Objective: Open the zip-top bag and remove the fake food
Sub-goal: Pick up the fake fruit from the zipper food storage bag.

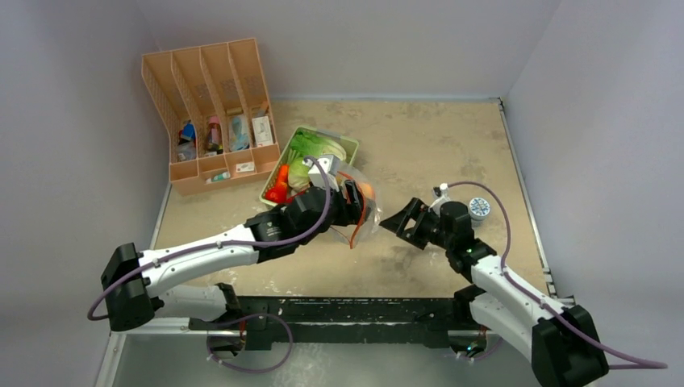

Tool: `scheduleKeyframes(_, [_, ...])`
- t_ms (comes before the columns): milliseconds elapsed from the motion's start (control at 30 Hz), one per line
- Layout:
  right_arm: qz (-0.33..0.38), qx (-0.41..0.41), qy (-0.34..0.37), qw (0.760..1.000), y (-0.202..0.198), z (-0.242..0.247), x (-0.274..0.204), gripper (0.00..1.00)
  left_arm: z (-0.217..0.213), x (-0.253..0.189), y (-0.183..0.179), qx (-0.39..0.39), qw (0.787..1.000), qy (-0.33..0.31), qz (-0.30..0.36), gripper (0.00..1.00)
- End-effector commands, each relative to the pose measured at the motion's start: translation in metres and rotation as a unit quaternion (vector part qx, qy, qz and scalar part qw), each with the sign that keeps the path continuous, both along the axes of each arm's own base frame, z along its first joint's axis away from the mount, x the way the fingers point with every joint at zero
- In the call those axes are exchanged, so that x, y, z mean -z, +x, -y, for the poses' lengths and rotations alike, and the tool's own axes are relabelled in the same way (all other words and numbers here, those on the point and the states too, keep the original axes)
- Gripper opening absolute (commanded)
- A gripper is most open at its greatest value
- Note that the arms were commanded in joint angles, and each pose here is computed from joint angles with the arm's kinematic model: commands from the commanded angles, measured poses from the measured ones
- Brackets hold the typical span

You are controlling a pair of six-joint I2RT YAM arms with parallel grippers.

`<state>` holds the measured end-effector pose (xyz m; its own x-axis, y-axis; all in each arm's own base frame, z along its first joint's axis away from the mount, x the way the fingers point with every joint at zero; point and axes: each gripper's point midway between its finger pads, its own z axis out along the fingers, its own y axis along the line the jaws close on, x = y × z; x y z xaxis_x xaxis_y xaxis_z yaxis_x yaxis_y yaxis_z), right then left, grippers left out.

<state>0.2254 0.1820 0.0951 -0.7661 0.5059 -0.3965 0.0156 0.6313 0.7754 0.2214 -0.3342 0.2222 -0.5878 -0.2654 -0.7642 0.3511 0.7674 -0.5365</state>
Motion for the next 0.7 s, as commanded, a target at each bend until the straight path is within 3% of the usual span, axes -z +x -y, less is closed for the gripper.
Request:
scheduleKeyframes(0, [0.071,-0.029,0.115,0.99,0.001,-0.023,-0.051,0.89,0.002,-0.049,0.009,-0.031,0.993,-0.107,0.032,0.0])
scheduleKeyframes(333, [0.111,-0.046,0.185,0.975,0.003,-0.033,-0.079,0.9,0.002,-0.051,0.003,-0.028,0.986,-0.162,0.026,0.0])
scheduleKeyframes(567, [0.071,-0.093,0.197,0.973,0.002,-0.049,-0.062,0.68,0.005,-0.067,0.001,-0.022,0.973,-0.228,0.036,0.0])
scheduleKeyframes(667, [0.053,-0.087,0.203,0.974,0.0,-0.049,-0.054,0.71,0.005,-0.069,0.002,-0.025,0.971,-0.236,0.038,0.0])
